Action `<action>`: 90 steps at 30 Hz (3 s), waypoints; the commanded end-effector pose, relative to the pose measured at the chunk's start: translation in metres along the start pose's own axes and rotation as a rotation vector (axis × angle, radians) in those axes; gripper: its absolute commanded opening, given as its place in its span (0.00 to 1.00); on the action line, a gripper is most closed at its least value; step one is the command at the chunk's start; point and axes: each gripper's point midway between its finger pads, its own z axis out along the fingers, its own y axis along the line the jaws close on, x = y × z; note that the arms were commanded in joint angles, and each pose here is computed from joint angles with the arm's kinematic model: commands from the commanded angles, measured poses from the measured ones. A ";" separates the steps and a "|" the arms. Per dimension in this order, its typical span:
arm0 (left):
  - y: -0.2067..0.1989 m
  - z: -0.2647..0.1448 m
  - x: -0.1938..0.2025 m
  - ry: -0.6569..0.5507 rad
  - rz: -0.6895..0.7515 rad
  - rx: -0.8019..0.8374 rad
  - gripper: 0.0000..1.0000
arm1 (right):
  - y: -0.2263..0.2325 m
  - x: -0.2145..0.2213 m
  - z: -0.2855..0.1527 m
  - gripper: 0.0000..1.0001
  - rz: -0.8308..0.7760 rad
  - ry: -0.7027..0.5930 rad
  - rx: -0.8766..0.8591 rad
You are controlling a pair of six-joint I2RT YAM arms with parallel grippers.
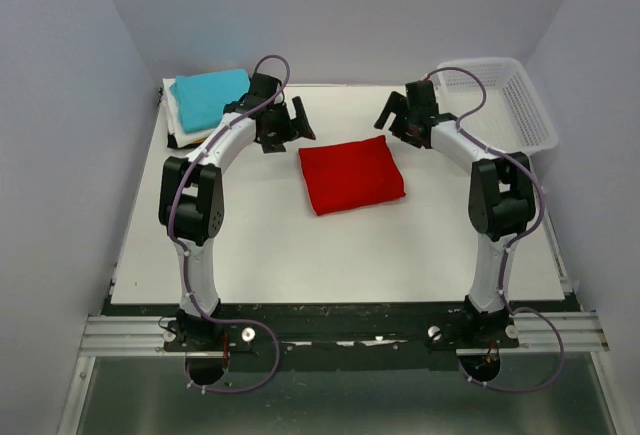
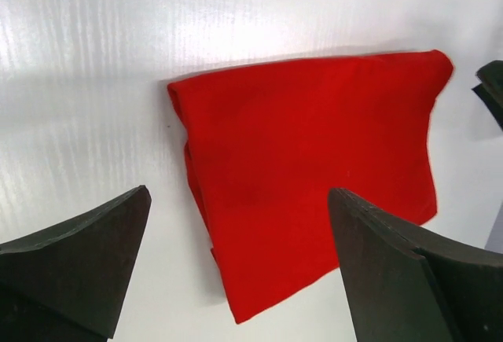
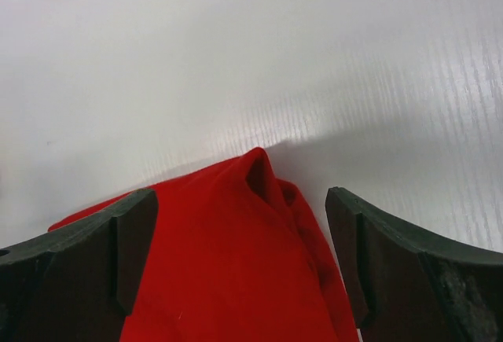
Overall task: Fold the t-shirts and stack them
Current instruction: Fold the long partially folded tshirt into a neat square, then smooth out wrinkles on the folded tshirt, then put the neatly folded tshirt into the corner of the board with the left arm
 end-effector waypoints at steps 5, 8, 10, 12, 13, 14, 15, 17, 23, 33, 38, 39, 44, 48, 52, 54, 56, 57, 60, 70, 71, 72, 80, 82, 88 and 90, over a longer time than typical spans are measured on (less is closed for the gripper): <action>-0.066 -0.042 0.042 0.071 0.066 0.323 0.98 | 0.049 0.033 -0.068 1.00 0.033 0.108 -0.381; -0.084 -0.039 0.072 0.143 0.084 0.400 0.98 | 0.065 0.065 -0.089 1.00 0.091 0.201 -0.567; -0.089 -0.032 0.088 0.159 0.103 0.416 0.99 | 0.071 0.082 -0.101 1.00 0.121 0.254 -0.667; -0.085 -0.020 0.100 0.193 0.095 0.406 0.99 | 0.065 0.097 -0.097 1.00 0.140 0.283 -0.671; -0.082 -0.013 0.106 0.213 0.077 0.408 0.98 | 0.058 0.106 -0.091 1.00 0.154 0.306 -0.650; -0.078 -0.006 0.112 0.233 0.066 0.411 0.98 | 0.051 0.116 -0.084 1.00 0.162 0.327 -0.626; -0.074 -0.001 0.117 0.252 0.057 0.407 0.99 | 0.045 0.124 -0.080 1.00 0.160 0.343 -0.609; -0.060 0.008 0.131 0.293 0.037 0.375 0.99 | 0.029 0.140 -0.069 1.00 0.174 0.361 -0.546; -0.004 0.016 0.178 0.369 0.014 0.243 0.99 | -0.017 0.181 -0.061 1.00 0.163 0.404 -0.381; 0.047 -0.008 0.237 0.403 -0.039 0.148 0.99 | -0.071 0.230 -0.106 1.00 0.150 0.439 -0.247; 0.025 -0.042 0.225 0.318 0.023 0.205 0.99 | -0.044 0.193 -0.129 1.00 0.117 0.352 -0.335; 0.018 -0.048 0.222 0.304 0.047 0.209 0.99 | -0.037 0.182 -0.134 1.00 0.104 0.322 -0.358; 0.004 -0.069 0.197 0.185 0.115 0.167 0.99 | -0.021 0.136 -0.161 1.00 0.097 0.164 -0.381; 0.015 -0.048 0.179 0.191 0.068 0.032 0.98 | -0.025 0.123 -0.179 1.00 0.116 0.085 -0.363; 0.018 -0.019 0.175 0.247 0.032 -0.031 0.98 | -0.036 0.123 -0.190 1.00 0.110 0.050 -0.330; 0.024 -0.009 0.176 0.256 0.007 -0.070 0.95 | -0.038 0.121 -0.195 1.00 0.105 0.041 -0.313; 0.029 -0.002 0.180 0.270 -0.001 -0.094 0.93 | -0.039 0.120 -0.200 1.00 0.099 0.032 -0.313; 0.032 0.000 0.183 0.282 -0.008 -0.103 0.89 | -0.039 0.119 -0.202 1.00 0.098 0.027 -0.315; 0.032 0.007 0.193 0.302 0.001 -0.119 0.83 | -0.040 0.117 -0.208 1.00 0.095 0.009 -0.321; 0.048 0.043 0.210 0.361 0.083 -0.354 0.24 | -0.050 0.112 -0.214 1.00 0.066 -0.040 -0.276; 0.051 0.046 0.212 0.363 0.100 -0.377 0.18 | -0.052 0.111 -0.214 1.00 0.064 -0.044 -0.269; 0.053 0.047 0.211 0.360 0.112 -0.404 0.06 | -0.054 0.111 -0.213 1.00 0.065 -0.049 -0.261; 0.036 0.021 0.161 0.237 0.308 -0.478 0.00 | -0.059 0.112 -0.209 1.00 0.050 -0.050 -0.234; 0.029 0.002 0.144 0.196 0.341 -0.499 0.00 | -0.060 0.112 -0.208 1.00 0.047 -0.052 -0.227; 0.005 -0.023 0.074 0.043 0.503 -0.541 0.00 | -0.062 0.112 -0.207 1.00 0.041 -0.054 -0.218; 0.002 -0.024 0.047 -0.012 0.579 -0.568 0.00 | -0.064 0.112 -0.207 1.00 0.039 -0.061 -0.210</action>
